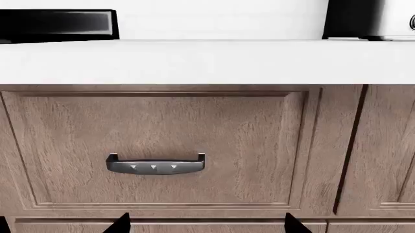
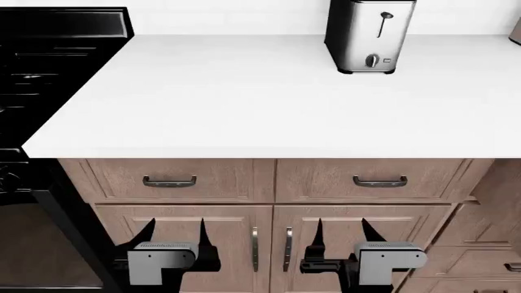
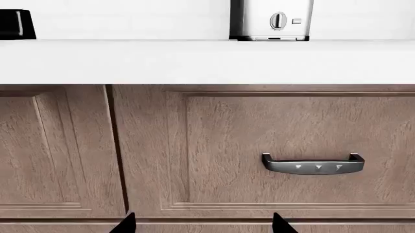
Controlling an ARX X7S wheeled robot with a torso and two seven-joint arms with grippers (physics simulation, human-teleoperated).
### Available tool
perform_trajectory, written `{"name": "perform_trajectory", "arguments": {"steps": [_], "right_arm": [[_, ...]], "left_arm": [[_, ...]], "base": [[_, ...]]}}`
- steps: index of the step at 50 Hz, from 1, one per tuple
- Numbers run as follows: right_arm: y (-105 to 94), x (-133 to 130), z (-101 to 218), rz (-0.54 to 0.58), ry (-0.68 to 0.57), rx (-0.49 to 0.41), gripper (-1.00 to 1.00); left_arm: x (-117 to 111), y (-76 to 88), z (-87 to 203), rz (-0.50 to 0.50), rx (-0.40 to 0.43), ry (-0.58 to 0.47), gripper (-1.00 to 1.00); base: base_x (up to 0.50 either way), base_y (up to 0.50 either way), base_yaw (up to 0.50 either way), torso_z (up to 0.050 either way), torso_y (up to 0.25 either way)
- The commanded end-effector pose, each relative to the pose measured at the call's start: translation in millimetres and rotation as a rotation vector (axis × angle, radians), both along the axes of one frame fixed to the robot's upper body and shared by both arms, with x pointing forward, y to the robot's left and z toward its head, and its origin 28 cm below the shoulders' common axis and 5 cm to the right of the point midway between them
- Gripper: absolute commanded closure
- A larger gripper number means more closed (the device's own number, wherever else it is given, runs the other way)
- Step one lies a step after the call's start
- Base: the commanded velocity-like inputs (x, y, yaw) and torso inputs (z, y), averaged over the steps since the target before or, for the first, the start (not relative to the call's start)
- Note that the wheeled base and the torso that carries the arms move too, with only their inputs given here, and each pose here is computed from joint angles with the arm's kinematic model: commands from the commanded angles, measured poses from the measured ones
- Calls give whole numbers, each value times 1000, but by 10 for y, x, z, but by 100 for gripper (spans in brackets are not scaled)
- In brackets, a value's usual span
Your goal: Pick and place the shaker into the drawer. Then close the cabinet.
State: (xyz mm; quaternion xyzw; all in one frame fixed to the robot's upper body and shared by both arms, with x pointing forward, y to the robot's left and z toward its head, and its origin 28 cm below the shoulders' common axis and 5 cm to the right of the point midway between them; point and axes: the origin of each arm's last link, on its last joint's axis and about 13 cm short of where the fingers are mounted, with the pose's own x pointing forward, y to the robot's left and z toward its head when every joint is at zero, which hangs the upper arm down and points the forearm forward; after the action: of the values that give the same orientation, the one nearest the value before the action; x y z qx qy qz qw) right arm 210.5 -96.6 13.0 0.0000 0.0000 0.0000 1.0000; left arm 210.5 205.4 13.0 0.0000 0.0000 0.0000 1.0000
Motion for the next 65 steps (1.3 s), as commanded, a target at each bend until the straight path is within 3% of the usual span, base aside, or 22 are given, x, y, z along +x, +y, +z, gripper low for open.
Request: {"name": "perform_trajectory", "arguments": {"steps": [1, 19, 34, 42, 65], "right_arm": [[22, -12, 57, 6, -25, -14, -100], [-15, 35, 972, 13, -245, -134, -100], [26, 203, 1577, 68, -369, -202, -100], [71, 236, 1699, 92, -404, -206, -100], [62, 275, 1623, 74, -397, -199, -100]], "left_arm": [[2, 10, 43, 1, 2, -21, -100], [60, 123, 1139, 29, -43, -338, -100], [63, -11, 1940, -60, -47, -520, -100], [52, -85, 2060, -93, -58, -516, -100], [114, -74, 1939, -77, -48, -488, -100]], "base": [[0, 0, 0, 0, 0], [0, 0, 0, 0, 0], [0, 0, 0, 0, 0], [0, 0, 0, 13, 0], [0, 0, 0, 50, -7]]}}
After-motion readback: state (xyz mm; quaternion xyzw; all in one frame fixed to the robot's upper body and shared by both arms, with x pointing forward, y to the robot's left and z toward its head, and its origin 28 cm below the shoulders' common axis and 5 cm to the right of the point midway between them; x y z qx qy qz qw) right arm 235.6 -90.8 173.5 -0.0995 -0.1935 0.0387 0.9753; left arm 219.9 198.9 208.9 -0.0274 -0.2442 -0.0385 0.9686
